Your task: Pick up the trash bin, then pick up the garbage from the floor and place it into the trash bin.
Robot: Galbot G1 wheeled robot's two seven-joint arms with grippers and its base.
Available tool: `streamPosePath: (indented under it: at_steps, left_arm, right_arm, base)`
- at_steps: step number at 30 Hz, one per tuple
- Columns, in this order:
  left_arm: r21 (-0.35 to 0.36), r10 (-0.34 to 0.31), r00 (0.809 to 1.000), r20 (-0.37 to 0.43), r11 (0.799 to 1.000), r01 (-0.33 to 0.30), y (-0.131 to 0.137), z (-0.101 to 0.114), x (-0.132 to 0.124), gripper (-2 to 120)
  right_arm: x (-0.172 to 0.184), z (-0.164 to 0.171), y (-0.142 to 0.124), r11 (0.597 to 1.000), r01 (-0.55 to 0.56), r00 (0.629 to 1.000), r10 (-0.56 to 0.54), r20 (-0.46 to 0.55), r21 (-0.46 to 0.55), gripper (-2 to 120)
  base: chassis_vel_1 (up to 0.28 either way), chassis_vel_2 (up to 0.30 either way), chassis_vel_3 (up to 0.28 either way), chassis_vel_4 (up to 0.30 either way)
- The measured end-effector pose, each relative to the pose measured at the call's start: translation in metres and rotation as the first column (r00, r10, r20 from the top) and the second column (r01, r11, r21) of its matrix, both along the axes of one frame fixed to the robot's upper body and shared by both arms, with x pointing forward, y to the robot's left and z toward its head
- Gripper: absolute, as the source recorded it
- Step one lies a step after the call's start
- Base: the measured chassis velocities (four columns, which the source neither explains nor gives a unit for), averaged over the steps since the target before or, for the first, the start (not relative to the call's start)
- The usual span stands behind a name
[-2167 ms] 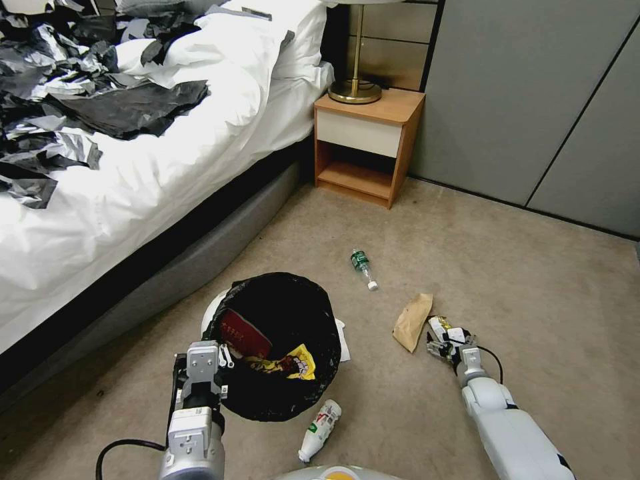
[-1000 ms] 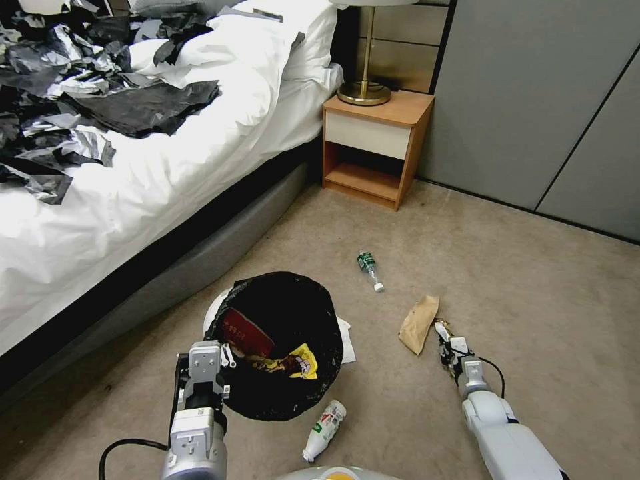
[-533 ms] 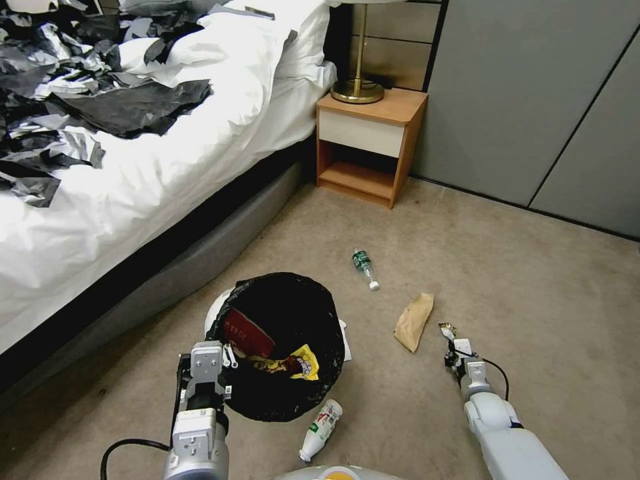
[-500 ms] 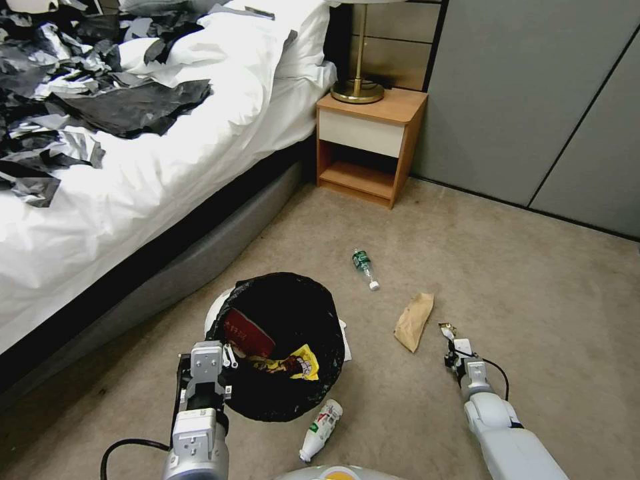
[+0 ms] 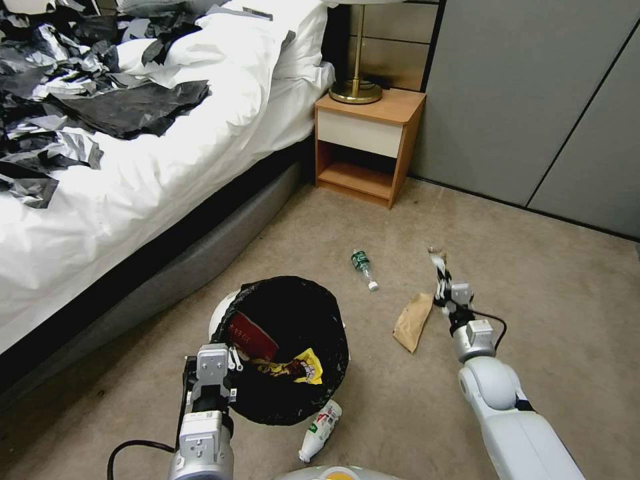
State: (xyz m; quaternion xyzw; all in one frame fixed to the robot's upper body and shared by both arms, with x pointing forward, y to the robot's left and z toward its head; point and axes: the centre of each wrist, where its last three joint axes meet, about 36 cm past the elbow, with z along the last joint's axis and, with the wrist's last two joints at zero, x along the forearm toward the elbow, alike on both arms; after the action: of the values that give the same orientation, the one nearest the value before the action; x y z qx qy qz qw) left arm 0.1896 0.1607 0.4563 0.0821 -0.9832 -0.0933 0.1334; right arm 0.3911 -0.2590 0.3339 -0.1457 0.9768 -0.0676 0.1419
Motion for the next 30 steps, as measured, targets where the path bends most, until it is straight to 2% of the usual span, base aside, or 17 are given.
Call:
streamPosePath:
  at_steps: [1,2,4,6,7,9,10,12,20,30]
  left_arm:
    - [0.0,-0.001,1.0,0.0,1.0,0.001,0.0,0.0,0.0,0]
    - [0.0,-0.001,1.0,0.0,1.0,0.001,0.0,0.0,0.0,0]
    - [0.001,-0.001,1.0,0.0,1.0,0.001,0.0,-0.001,0.0,0]
    - [0.001,-0.002,1.0,0.0,1.0,0.002,0.0,-0.001,0.0,0]
    - [0.001,-0.002,1.0,0.0,1.0,0.002,0.0,-0.001,0.0,0]
    - [0.0,-0.003,1.0,0.0,1.0,0.003,-0.001,-0.001,0.0,0]
    - [0.0,-0.003,1.0,0.0,1.0,0.003,-0.001,-0.001,0.0,0]
    - [-0.002,-0.006,1.0,-0.001,1.0,0.006,-0.001,-0.002,0.0,0]
    - [-0.003,-0.012,1.0,-0.003,1.0,0.012,-0.004,-0.003,0.0,0]
    - [-0.003,-0.014,1.0,-0.002,1.0,0.014,-0.005,-0.003,0.0,0]
  right_arm:
    - [-0.008,0.021,0.014,0.995,-0.097,0.992,0.096,0.078,0.008,0]
    - [-0.008,0.021,0.014,0.995,-0.097,0.992,0.096,0.078,0.008,0]
    - [-0.023,0.04,0.036,0.97,-0.242,0.96,0.239,0.148,0.002,0]
    - [-0.035,0.052,0.053,0.942,-0.335,0.924,0.333,0.188,-0.021,0]
    - [-0.035,0.052,0.053,0.942,-0.335,0.924,0.333,0.188,-0.021,0]
    - [-0.048,0.053,0.072,0.912,-0.409,0.893,0.409,0.187,-0.041,0]
    - [-0.048,0.053,0.072,0.912,-0.409,0.893,0.409,0.187,-0.041,0]
    - [-0.061,0.045,0.091,0.878,-0.474,0.864,0.477,0.162,-0.06,0]
    - [-0.078,0.017,0.123,0.831,-0.553,0.828,0.556,0.071,-0.063,0]
    - [-0.074,-0.004,0.136,0.83,-0.556,0.831,0.556,-0.008,-0.043,0]
  base:
    - [0.0,0.0,0.0,0.0]
    - [0.0,0.0,0.0,0.0]
    - [0.0,0.0,0.0,0.0]
    - [0.0,0.0,0.0,0.0]
    - [0.0,0.0,0.0,0.0]
    - [0.0,0.0,0.0,0.0]
    - [0.0,0.0,0.0,0.0]
    - [0.0,0.0,0.0,0.0]
    - [0.0,0.0,0.0,0.0]
    - [0.0,0.0,0.0,0.0]
